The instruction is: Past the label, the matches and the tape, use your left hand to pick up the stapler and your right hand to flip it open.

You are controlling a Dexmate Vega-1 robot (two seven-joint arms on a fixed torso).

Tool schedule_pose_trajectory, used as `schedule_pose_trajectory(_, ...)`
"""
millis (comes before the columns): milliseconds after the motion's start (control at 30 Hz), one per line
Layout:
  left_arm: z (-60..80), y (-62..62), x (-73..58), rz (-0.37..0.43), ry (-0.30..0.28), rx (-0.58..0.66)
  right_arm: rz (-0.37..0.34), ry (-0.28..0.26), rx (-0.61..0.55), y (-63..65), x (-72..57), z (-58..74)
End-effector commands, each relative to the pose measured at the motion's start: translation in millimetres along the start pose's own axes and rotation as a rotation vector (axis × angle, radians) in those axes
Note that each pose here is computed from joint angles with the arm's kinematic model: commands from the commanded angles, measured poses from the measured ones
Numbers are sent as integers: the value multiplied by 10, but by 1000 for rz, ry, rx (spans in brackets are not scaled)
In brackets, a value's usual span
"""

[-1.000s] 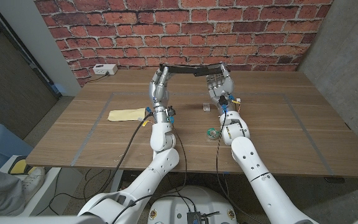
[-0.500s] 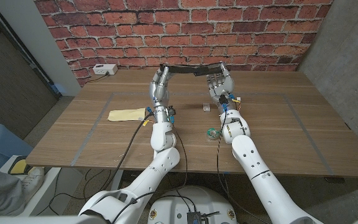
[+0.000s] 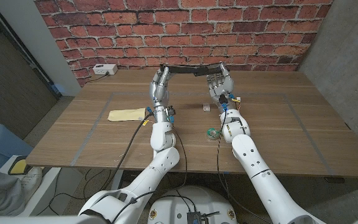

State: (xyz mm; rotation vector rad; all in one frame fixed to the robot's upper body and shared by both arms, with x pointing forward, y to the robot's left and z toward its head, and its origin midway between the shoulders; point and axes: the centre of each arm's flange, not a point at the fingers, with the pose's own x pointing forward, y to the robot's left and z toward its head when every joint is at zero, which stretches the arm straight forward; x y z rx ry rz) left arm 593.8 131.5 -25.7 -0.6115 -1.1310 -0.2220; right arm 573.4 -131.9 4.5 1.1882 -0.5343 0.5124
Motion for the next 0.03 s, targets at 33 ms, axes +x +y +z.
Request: schedule_pose_trajectory(33, 11, 19, 0, -1, -8, 0, 2, 8, -11, 21, 20, -21)
